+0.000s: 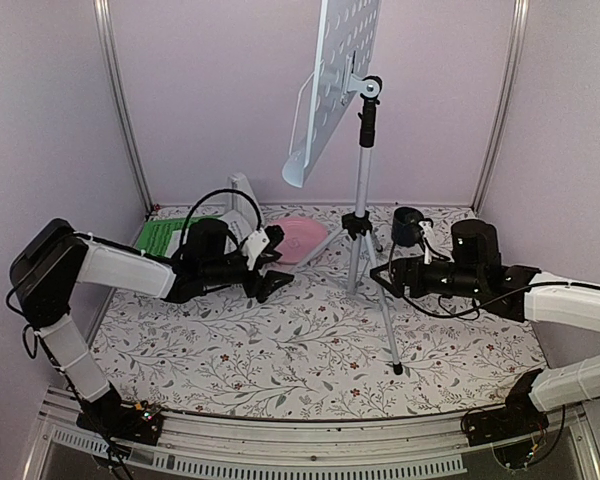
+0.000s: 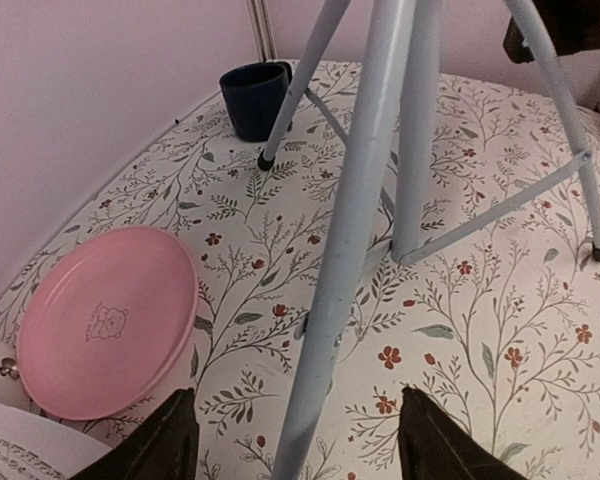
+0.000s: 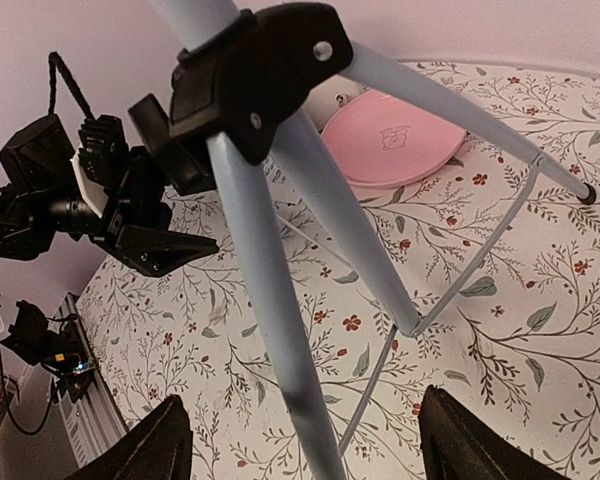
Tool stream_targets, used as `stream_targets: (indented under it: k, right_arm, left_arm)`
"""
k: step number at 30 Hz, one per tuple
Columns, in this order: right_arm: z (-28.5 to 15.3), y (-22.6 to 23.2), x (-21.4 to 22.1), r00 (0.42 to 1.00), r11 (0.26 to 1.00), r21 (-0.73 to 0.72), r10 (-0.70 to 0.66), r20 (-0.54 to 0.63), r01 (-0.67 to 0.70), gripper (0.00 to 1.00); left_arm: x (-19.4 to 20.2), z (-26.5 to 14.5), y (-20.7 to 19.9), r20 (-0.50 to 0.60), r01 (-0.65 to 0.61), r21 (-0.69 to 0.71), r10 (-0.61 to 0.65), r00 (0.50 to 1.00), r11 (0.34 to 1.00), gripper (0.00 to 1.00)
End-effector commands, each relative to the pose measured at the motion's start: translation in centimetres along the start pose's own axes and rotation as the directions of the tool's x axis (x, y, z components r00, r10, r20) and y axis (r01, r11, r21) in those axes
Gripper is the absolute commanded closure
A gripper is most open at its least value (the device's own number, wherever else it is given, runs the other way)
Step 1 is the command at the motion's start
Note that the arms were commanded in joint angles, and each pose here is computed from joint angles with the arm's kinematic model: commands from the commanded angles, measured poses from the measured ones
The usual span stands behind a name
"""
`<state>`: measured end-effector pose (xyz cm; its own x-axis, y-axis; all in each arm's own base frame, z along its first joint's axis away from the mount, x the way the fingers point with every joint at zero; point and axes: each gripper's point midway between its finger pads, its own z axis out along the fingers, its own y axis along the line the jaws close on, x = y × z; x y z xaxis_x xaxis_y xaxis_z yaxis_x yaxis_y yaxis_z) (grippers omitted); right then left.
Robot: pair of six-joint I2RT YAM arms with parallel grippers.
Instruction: Set up the instrument practice props
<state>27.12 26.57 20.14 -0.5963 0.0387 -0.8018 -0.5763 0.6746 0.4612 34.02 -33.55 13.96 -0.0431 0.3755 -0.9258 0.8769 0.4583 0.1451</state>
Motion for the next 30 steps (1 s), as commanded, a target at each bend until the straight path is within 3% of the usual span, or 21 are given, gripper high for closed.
stream_targets:
  k: [1,13,24,30]
  right_arm:
    - [0.9,-0.9,2.0,0.997,0.999,0.010,0.035,-0.062,-0.035,0.21]
    - [2.2,-3.2,1.5,0.997,0.990,0.134,0.056,-0.055,-0.048,0.37]
    - [2.5,-4.8,0.1,0.999,0.976,0.218,0.026,-0.042,-0.016,0.44]
    - [2.7,-6.2,-1.1,0.999,0.967,0.253,-0.004,-0.032,0.011,0.44]
  left_arm:
    - [1.9,1.4,-1.2,-0.056,0.051,0.091,-0.046,0.997,0.995,0.34]
    - [2.7,2.5,-1.0,-0.070,0.066,0.102,-0.059,0.996,0.993,0.46]
    - [3.5,4.3,0.2,-0.112,0.071,0.070,-0.063,0.992,0.995,0.49]
    - [3.0,4.7,0.3,-0.085,0.068,0.074,-0.061,0.995,0.995,0.68]
